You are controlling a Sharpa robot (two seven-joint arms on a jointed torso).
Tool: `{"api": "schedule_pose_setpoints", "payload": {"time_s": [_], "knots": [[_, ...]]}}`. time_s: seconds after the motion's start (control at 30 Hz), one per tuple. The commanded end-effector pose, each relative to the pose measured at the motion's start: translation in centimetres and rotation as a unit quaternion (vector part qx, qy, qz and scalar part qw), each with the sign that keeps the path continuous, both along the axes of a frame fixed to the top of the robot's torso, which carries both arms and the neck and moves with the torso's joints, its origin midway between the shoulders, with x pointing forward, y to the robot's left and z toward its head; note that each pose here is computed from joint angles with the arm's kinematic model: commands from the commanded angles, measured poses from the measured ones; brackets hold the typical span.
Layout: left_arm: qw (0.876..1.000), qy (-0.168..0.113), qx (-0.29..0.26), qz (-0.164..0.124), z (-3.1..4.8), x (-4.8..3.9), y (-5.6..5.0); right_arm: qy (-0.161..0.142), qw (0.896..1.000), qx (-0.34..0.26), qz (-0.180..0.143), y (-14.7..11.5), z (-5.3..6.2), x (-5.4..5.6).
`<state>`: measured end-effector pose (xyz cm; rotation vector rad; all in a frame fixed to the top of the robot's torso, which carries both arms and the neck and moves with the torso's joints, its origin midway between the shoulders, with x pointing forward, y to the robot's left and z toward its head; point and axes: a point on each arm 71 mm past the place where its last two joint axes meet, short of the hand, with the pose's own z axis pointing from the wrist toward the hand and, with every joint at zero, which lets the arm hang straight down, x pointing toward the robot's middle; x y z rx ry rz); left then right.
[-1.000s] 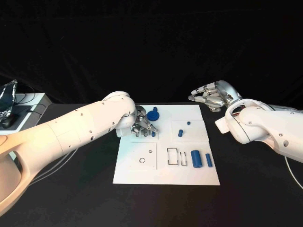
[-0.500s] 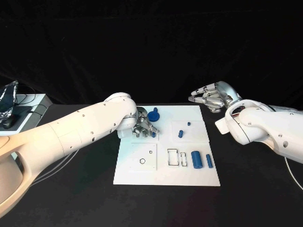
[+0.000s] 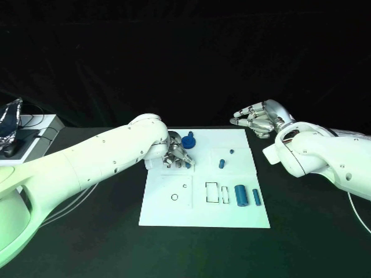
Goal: Assemble the parts on the task board
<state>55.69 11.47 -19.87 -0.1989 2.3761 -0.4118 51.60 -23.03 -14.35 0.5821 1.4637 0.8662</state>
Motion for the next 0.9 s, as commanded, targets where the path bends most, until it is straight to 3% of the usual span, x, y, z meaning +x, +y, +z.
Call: {"api": "schedule_pose_setpoints", "payload": {"time_s": [0.03,0.9], "knots": [[1.0,0.005,-0.012,-0.007,-0.03,-0.07,-0.31,-0.001,1.0,-0.005,0.008,0.18,0.03,-0.01],[0.999,-0.005,-0.046,-0.005,0.13,-0.03,-0.46,0.0,1.0,-0.007,0.009,0.2,-0.01,0.02]]}}
